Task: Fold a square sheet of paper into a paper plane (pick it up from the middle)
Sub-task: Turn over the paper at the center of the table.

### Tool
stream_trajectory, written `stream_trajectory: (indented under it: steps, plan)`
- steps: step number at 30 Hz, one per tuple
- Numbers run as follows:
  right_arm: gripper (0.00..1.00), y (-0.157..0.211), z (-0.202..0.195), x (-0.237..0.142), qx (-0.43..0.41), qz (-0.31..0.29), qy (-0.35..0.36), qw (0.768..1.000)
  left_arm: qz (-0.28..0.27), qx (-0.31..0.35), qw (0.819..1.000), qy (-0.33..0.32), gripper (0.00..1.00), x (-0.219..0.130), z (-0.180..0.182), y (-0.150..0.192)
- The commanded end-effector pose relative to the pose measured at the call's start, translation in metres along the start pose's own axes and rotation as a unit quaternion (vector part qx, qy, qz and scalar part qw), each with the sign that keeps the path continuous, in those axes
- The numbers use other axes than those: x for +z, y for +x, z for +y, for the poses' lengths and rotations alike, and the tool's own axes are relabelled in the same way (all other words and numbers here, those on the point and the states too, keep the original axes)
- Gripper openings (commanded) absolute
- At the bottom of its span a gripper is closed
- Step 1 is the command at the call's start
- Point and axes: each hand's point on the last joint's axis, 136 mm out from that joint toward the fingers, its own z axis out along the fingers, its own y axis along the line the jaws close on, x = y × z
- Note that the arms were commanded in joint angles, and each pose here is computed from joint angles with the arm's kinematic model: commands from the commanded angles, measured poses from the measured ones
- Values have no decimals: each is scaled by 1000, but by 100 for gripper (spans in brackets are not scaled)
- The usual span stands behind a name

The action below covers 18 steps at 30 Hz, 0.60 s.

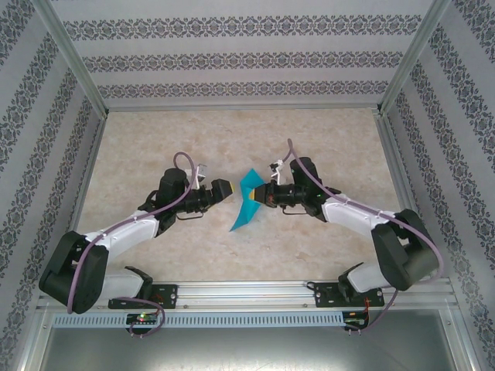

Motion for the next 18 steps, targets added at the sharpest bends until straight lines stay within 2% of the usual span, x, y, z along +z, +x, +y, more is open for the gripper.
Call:
stream_trajectory:
  steps: [1, 9, 18]
  plan:
    - [0, -4, 28, -11, -20, -3, -42, 999, -20, -14, 997, 74, 100, -3, -35, -16]
    - [0, -9, 51, -19, -32, -20, -78, 996, -2, -11, 992, 125, 100, 10, -70, -12]
    - [0, -10, 51, -20, -31, -23, -82, 996, 33, -20, 986, 163, 99, 28, -94, -9]
